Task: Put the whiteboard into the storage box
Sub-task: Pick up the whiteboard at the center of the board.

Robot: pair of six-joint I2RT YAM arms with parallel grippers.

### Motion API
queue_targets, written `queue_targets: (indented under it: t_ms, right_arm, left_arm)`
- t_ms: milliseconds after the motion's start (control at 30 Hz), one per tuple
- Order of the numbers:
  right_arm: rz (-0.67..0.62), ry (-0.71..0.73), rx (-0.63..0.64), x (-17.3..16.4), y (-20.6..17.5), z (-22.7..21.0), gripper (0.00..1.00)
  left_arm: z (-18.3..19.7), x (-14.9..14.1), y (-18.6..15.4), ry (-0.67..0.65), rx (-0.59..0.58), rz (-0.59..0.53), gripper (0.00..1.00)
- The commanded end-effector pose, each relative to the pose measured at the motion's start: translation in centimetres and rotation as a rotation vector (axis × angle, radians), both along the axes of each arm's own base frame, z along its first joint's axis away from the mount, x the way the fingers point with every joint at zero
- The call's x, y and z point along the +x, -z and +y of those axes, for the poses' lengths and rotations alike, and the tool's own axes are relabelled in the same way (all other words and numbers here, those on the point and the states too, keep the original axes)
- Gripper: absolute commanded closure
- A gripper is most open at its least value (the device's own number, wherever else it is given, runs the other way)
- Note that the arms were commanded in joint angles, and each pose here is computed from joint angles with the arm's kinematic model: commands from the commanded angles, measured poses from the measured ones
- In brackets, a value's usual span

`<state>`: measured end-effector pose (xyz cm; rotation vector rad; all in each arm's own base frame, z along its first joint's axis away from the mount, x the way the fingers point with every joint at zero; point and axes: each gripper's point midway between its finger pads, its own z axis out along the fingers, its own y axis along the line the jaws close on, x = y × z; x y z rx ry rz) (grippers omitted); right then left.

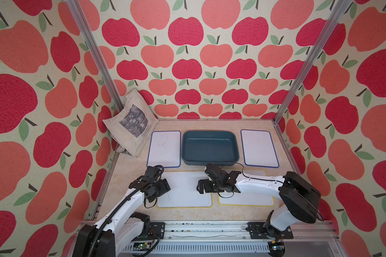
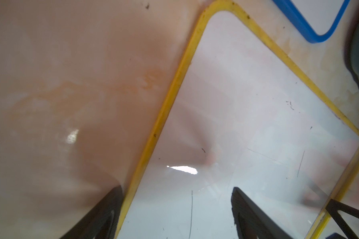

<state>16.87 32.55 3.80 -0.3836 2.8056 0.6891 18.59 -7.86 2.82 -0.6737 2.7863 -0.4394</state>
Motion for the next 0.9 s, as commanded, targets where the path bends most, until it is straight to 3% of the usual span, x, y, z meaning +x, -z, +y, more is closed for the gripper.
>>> queue_targets:
  t_ms: [0,233,533,867]
  right_arm:
    - [0.115,0.019,-0.091,-1.9,2.7,-2.5,0.01]
    - [0.131,0.031,-0.113,-1.9,3.0,-3.3,0.01]
    - [0.136,0.036,-0.156,-2.0,3.2,-4.4,0.01]
    - [0.152,0.027,-0.149,-2.1,3.7,-4.5,0.01]
  left_arm:
    - [-2.4,-3.4,2.0,0.024,-0.145,0.156,0.16]
    - [-2.5,-3.9,1.5,0.044,-0.130,0.185,0.18]
    - [0.7,-4.2,1.3,-0.055,0.046,0.213,0.12]
    - [-1.8,-4.2,2.6,0.094,0.009,0.280,0.14]
